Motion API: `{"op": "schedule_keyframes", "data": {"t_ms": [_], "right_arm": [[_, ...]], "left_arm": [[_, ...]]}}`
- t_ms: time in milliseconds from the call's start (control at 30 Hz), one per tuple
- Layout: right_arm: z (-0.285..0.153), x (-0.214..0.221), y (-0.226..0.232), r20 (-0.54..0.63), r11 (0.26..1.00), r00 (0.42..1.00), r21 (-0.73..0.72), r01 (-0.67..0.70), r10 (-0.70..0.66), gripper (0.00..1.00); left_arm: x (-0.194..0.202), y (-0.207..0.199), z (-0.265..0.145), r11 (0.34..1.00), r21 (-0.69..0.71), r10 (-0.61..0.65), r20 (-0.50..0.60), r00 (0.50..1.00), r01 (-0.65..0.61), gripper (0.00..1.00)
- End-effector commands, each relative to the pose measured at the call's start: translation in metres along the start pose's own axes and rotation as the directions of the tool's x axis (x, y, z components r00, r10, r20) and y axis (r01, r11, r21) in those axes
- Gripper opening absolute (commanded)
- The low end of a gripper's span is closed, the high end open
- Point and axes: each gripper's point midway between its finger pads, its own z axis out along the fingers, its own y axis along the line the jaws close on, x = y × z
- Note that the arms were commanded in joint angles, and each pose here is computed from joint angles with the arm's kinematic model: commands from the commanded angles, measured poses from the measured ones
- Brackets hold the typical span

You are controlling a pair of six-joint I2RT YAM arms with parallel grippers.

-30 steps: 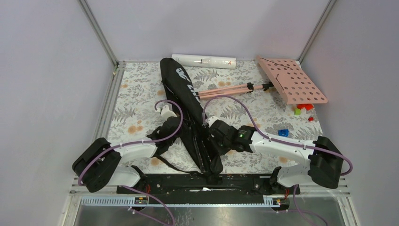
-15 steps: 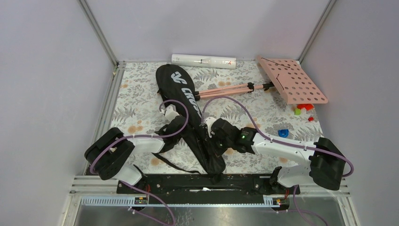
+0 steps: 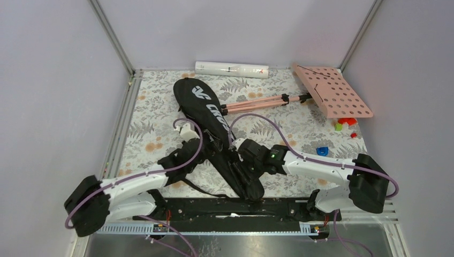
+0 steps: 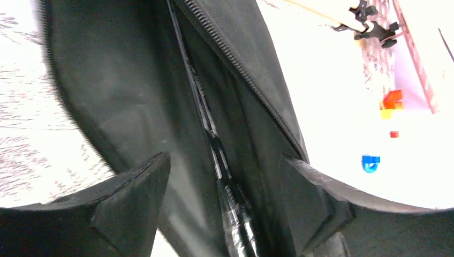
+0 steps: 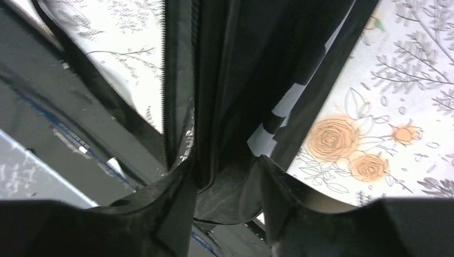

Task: Pack up the badminton gear
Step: Place the racket in the racket bag, then pick up the racket bag from the center of the board.

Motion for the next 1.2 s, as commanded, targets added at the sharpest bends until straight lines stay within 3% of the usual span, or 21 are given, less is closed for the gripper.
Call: {"op": "schedule_keyframes", "data": {"t_ms": [0, 100, 133, 333, 433, 600, 700, 800, 967, 1167], "right_arm": [[-0.014, -0.010, 0.034, 0.069, 0.971, 0.990, -0.197, 0.136, -0.125, 0.65], [-0.018, -0.014, 0.039, 0.121, 0.958, 0.981, -0.225, 0.176, -0.152, 0.97], [-0.018, -0.016, 0.034, 0.130, 0.965, 0.979, -0.194, 0.178, -0.154, 0.99], [-0.014, -0.016, 0.022, 0.121, 0.969, 0.969, -0.093, 0.228, -0.216, 1.00], [-0.011, -0.024, 0.025, 0.143, 0.973, 0.969, -0.083, 0.214, -0.201, 1.00], [0.003, -0.024, 0.037, 0.097, 0.961, 0.959, -0.052, 0.272, -0.266, 1.00], [0.017, -0.021, 0.038, 0.048, 0.952, 0.951, 0.022, 0.305, -0.306, 1.00], [0.029, -0.019, 0.026, -0.007, 0.950, 0.955, 0.104, 0.295, -0.296, 1.00], [0.032, -0.016, -0.005, -0.068, 0.917, 0.958, 0.277, 0.288, -0.280, 1.00], [0.036, -0.007, -0.026, -0.118, 0.891, 0.962, 0.361, 0.274, -0.248, 1.00]], "left_arm": [[-0.006, 0.033, -0.035, 0.995, -0.085, 0.057, -0.010, 0.998, -0.057, 0.87], [-0.032, 0.044, -0.055, 0.989, -0.137, 0.067, 0.062, 0.996, -0.058, 0.99], [-0.040, 0.047, -0.063, 0.985, -0.157, 0.078, 0.082, 0.994, -0.065, 0.99], [-0.094, 0.022, -0.093, 0.987, -0.128, 0.124, 0.201, 0.972, -0.099, 0.99], [-0.121, 0.036, -0.084, 0.965, -0.243, 0.152, 0.232, 0.961, -0.094, 0.99], [-0.171, 0.087, -0.033, 0.937, -0.349, 0.068, 0.220, 0.973, 0.014, 0.99], [-0.184, 0.101, 0.005, 0.951, -0.305, -0.022, 0.100, 0.995, 0.052, 0.99], [-0.195, 0.122, 0.046, 0.941, -0.325, -0.079, 0.051, 0.996, 0.092, 0.99], [-0.196, 0.157, 0.102, 0.903, -0.416, -0.142, -0.046, 0.989, 0.110, 0.99], [-0.193, 0.194, 0.145, 0.874, -0.457, -0.218, -0.060, 0.974, 0.168, 0.94]]}}
